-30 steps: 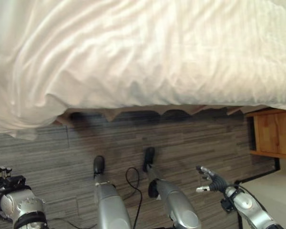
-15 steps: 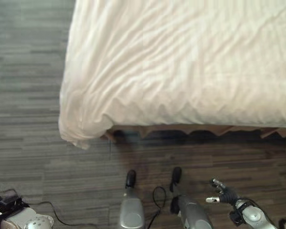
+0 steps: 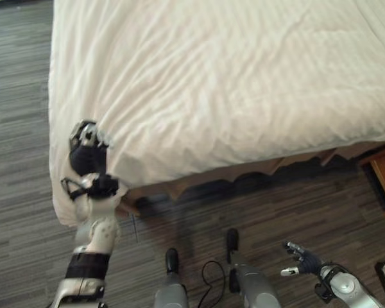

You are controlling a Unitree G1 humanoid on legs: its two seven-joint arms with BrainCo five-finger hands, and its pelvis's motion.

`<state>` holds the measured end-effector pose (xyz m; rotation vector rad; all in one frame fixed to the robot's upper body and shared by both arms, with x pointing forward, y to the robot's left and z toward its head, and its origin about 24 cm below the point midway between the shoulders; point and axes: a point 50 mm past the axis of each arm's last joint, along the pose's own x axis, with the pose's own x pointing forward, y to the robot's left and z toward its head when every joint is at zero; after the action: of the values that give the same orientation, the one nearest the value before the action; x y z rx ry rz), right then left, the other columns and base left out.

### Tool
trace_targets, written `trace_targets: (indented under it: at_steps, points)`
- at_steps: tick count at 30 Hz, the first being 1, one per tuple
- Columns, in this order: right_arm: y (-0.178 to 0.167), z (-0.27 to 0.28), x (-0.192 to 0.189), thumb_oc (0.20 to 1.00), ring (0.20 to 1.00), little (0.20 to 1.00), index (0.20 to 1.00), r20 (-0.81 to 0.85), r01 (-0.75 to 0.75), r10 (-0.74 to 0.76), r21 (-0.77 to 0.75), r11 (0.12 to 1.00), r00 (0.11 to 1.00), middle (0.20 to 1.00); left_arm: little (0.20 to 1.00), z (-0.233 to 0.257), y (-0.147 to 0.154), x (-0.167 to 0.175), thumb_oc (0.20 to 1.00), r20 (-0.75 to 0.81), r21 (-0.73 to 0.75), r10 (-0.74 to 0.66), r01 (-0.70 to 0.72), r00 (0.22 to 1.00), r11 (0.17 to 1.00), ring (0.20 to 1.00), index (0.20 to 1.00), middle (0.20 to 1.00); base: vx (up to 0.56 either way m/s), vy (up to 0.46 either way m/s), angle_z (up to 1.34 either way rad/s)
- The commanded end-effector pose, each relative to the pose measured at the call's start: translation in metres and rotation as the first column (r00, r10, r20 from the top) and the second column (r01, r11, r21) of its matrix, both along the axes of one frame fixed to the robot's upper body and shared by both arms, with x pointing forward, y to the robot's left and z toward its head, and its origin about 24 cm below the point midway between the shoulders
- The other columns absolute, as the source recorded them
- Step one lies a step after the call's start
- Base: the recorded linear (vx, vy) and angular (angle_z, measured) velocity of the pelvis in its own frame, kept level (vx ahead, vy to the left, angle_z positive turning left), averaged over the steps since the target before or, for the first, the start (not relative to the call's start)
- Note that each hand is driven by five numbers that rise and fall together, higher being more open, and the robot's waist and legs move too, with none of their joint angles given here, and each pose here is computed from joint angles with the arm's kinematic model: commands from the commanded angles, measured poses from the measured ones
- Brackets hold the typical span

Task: Making the bed.

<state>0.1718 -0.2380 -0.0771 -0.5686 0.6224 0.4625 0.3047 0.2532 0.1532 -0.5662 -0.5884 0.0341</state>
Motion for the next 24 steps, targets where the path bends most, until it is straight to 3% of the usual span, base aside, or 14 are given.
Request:
trace_targets:
  at_steps: [1, 7, 10, 24]
  points:
    - [0.001, 0.015, 0.02, 1.0, 1.0, 1.0, 1.0, 0.08, -0.07, 0.074, -0.049, 0.996, 0.994, 1.0, 0.2, 0.007, 0.011, 0.008, 0.2, 0.026, 0.007, 0.046, -0.046, 0.999, 0.999, 0.2, 0.2, 0.2, 0.0, 0.02, -0.24]
    - [0.006, 0.018, 0.026, 1.0, 1.0, 1.0, 1.0, 0.109, -0.064, 0.067, -0.03, 0.997, 0.992, 1.0, 0.2, 0.009, 0.006, 0.014, 0.2, 0.051, -0.084, 0.033, -0.029, 0.998, 0.996, 0.2, 0.2, 0.2, 0.0, 0.003, -0.13]
    - [0.008, 0.017, 0.026, 1.0, 1.0, 1.0, 1.0, 0.115, -0.055, 0.057, -0.026, 0.998, 0.992, 1.0, 0.2, 0.006, 0.018, 0.012, 0.2, 0.059, -0.167, 0.077, -0.066, 0.995, 0.984, 0.2, 0.2, 0.2, 0.0, 0.0, 0.0]
    - [0.011, 0.014, 0.026, 1.0, 1.0, 1.0, 1.0, 0.124, -0.028, 0.028, -0.001, 1.0, 0.992, 1.0, 0.2, 0.003, 0.065, -0.014, 0.2, 0.096, -0.273, 0.26, -0.226, 0.961, 0.935, 0.2, 0.2, 0.2, 0.0, -0.004, 0.01]
